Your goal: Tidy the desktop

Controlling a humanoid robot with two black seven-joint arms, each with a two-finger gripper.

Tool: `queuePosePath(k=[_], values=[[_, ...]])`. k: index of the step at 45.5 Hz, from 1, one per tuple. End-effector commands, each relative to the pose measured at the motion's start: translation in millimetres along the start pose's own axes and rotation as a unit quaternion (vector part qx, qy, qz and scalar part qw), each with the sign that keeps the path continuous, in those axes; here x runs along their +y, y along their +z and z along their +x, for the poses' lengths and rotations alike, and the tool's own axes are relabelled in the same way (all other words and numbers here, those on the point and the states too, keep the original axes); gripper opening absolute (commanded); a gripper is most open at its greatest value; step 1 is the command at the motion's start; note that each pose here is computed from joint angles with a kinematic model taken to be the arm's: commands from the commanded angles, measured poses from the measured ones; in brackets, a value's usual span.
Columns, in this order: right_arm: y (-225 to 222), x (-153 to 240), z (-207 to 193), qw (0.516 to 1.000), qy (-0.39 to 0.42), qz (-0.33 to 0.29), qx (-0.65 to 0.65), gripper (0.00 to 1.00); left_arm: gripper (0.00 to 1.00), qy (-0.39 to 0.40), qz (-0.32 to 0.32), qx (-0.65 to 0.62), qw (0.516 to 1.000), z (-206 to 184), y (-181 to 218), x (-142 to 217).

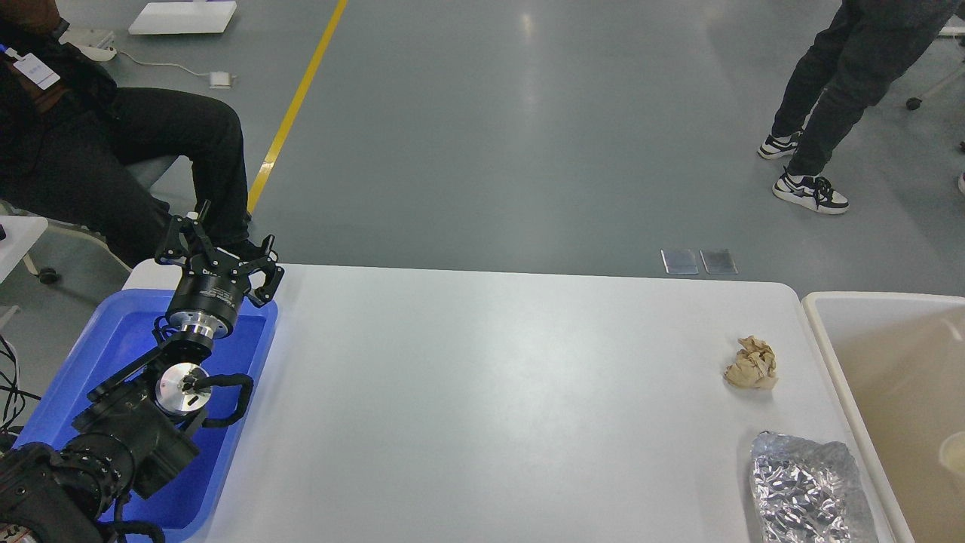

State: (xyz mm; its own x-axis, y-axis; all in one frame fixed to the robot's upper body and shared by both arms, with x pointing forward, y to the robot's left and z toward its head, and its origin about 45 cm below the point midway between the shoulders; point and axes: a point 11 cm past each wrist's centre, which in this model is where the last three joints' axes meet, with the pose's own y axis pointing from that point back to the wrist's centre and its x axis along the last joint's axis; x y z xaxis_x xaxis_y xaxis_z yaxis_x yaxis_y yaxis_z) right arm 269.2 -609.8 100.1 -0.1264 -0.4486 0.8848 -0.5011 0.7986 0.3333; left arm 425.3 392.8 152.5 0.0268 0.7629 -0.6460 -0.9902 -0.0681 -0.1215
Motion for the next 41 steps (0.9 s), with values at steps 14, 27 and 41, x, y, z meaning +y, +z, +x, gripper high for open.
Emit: queuePosePath(k=[14,27,41], values=[[-148,-2,55,0.980,-0.010,0.108,-0.166,1.00,1.00,0.000,0.000,0.000,1.000,0,0,0],[-269,41,170,0.907,-0.045,0.252,-0.335,1.00,1.00,0.000,0.000,0.000,1.000,0,0,1],[-357,130,236,0.753,-0.151,0.400,-0.500,1.00,1.00,0.000,0.000,0.000,1.000,0,0,0]])
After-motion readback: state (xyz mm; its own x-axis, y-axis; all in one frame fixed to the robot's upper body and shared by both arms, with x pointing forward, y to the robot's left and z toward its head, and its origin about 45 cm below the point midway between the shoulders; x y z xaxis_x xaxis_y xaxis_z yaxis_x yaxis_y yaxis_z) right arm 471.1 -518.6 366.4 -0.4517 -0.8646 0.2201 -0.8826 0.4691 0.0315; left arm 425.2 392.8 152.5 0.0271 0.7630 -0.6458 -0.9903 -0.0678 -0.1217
